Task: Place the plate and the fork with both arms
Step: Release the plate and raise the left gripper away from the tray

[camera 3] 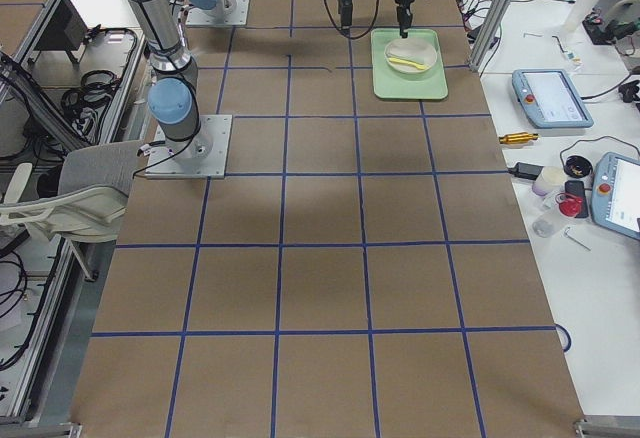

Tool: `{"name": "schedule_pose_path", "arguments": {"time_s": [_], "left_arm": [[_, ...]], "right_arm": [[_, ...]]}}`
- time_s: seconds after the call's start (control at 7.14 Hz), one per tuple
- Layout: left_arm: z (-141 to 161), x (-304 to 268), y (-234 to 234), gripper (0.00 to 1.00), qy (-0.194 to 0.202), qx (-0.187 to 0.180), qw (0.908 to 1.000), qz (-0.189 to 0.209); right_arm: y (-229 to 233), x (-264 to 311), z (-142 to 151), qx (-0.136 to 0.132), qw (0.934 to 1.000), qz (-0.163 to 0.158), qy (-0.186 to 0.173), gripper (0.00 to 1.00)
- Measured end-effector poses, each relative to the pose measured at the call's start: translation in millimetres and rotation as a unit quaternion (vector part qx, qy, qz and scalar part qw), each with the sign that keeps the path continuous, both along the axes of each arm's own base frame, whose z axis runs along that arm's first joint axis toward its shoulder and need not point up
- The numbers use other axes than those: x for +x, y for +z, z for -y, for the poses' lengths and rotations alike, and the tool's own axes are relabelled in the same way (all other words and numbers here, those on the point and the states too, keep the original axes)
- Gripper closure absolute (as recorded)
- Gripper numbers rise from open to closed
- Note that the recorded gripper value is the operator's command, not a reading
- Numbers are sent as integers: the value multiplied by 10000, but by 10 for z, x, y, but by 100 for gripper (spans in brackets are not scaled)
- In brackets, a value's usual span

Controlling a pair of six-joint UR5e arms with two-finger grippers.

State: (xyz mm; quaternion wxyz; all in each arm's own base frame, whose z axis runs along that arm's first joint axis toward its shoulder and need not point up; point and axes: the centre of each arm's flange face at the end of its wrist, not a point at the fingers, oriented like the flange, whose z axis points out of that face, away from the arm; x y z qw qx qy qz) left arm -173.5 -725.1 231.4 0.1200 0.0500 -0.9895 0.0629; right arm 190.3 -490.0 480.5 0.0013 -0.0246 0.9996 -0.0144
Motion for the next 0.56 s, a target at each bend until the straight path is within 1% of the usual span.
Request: {"name": "schedule_pose_path", "arguments": {"time_s": [0.28,0.56], "left_arm": [[-438,127,732,0,-38,-29,9984,568],[-1041,173,1605,0,-52,218,9953,939]], "right_arm": [[-3,0,0,3,10000,0,0,0],[-4,0,0,4,10000,0,0,0]]}}
